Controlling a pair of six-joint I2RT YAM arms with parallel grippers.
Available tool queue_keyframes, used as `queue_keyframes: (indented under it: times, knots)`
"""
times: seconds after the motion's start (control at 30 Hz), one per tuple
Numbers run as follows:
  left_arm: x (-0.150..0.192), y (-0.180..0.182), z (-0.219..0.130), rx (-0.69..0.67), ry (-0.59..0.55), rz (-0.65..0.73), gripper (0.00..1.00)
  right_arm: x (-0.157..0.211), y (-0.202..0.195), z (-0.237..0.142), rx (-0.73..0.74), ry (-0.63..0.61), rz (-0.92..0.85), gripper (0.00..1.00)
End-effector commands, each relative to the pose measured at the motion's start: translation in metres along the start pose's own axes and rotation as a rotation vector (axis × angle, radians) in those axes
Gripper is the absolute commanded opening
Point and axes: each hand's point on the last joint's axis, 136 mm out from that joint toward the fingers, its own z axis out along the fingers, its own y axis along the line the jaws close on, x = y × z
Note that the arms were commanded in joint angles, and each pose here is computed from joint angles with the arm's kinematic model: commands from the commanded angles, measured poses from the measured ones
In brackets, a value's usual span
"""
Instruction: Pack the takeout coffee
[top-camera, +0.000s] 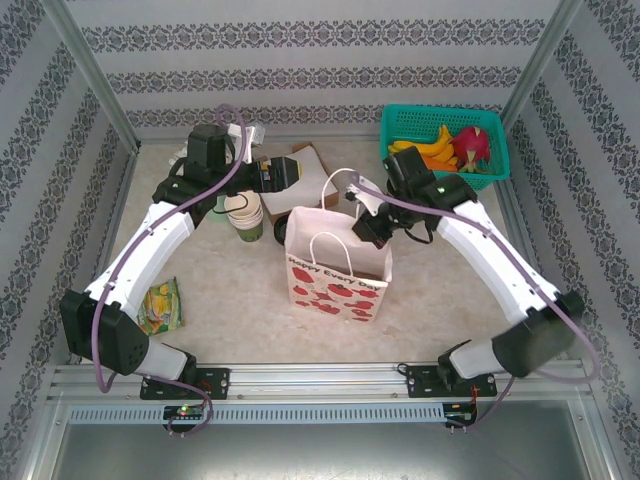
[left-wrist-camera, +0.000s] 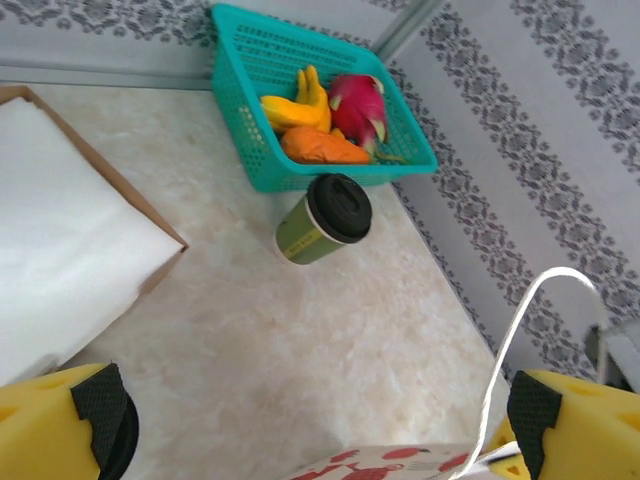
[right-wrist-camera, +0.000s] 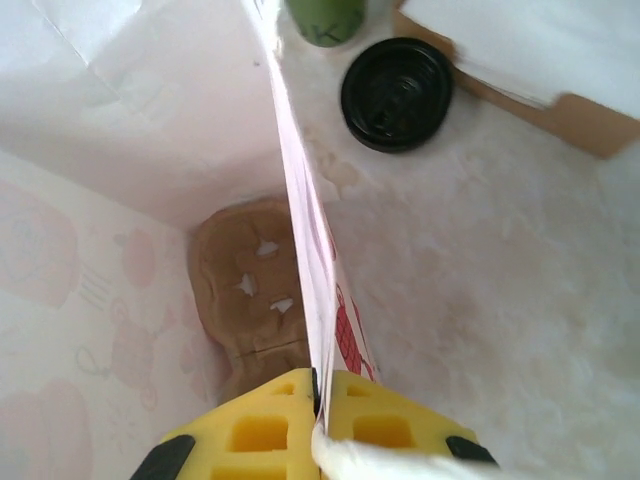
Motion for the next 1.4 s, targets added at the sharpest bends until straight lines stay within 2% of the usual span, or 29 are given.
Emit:
queue_keyframes:
  times: [0.0, 0.1, 0.23, 0.37, 0.83, 1.07, 1.37]
  knots:
    - [-0.015, 0.009, -0.008, -0.063, -0.092, -0.019, 1.0, -0.002, -0.029, -0.003, 0.189, -0.087, 0.264, 0.0]
    - [-0.016, 0.016, -0.008, -0.09, -0.108, -0.039, 1.0, 0.008, -0.044, -0.013, 0.307, -0.127, 0.452, 0.0]
    - [-0.016, 0.019, -0.006, -0.1, -0.111, -0.055, 1.0, 0.006, -0.048, -0.022, 0.36, -0.238, 0.594, 0.0]
    - [-0.014, 0.024, -0.002, -0.111, -0.108, -0.083, 1.0, -0.001, -0.039, -0.027, 0.404, -0.267, 0.583, 0.0]
    - [-0.011, 0.036, 0.006, -0.149, -0.092, -0.132, 1.0, -0.013, -0.018, -0.013, 0.373, -0.276, 0.658, 0.0]
    - [-0.002, 0.056, 0.005, -0.256, -0.063, -0.17, 1.0, -0.023, -0.015, -0.003, 0.368, -0.279, 0.71, 0.0]
    - [0.004, 0.077, 0.001, -0.373, -0.053, -0.191, 0.99, -0.037, -0.009, 0.011, 0.377, -0.265, 0.68, 0.02]
